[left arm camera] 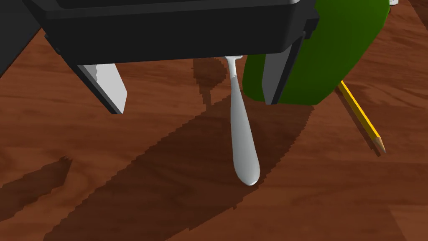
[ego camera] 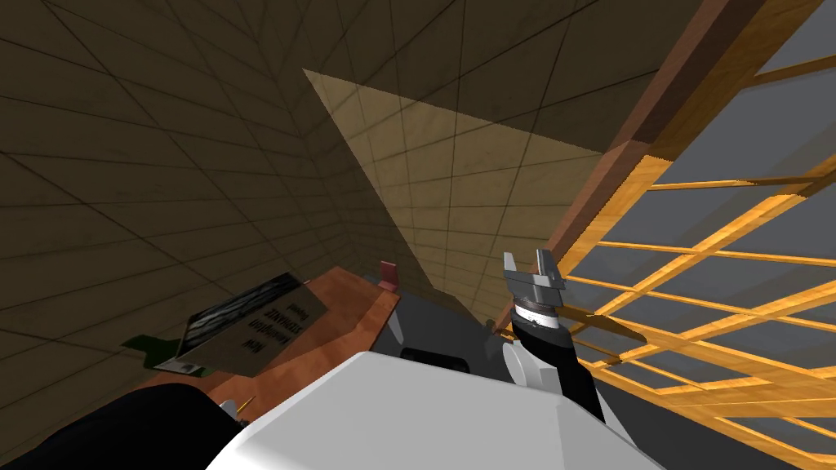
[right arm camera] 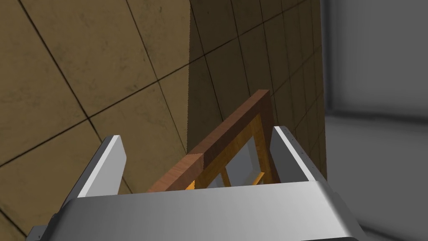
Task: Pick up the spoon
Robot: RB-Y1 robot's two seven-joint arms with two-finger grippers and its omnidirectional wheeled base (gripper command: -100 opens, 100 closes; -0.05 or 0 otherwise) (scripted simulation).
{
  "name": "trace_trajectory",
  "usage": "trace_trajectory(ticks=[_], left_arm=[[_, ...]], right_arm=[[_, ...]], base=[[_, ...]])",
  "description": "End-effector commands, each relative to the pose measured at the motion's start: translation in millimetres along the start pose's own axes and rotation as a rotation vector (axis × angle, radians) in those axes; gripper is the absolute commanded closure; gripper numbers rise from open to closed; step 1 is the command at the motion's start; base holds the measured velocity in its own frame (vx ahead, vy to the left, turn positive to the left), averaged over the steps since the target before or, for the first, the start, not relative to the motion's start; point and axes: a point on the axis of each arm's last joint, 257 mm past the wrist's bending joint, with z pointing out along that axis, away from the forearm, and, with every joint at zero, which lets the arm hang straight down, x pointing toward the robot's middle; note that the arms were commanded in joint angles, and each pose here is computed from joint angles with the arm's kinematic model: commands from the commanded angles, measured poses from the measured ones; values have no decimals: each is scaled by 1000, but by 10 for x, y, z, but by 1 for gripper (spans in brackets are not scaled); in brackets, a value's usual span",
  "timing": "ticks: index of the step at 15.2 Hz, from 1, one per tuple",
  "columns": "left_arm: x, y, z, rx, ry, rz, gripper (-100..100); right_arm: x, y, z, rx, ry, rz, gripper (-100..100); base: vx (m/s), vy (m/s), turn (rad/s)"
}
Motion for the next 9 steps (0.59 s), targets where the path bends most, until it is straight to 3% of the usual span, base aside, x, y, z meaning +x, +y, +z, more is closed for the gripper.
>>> trace_trajectory(ticks=[1, 5, 6, 7, 9], left_arm=[[0, 0, 0, 0, 0, 0, -100], [61, 51, 143, 7, 0, -1, -100], [44, 53, 106, 2, -1, -3, -100], [4, 30, 37, -3, -2, -6, 100], [9, 30, 55, 2, -1, -6, 100]], right_arm=[[0, 0, 0, 0, 0, 0, 0], [0, 0, 0, 0, 0, 0, 0], [0, 0, 0, 0, 0, 0, 0], [0, 0, 0, 0, 0, 0, 0], [0, 0, 0, 0, 0, 0, 0]], base=[[15, 47, -56], [-9, 14, 33], [-7, 2, 7], [3, -8, -44], [6, -11, -39]])
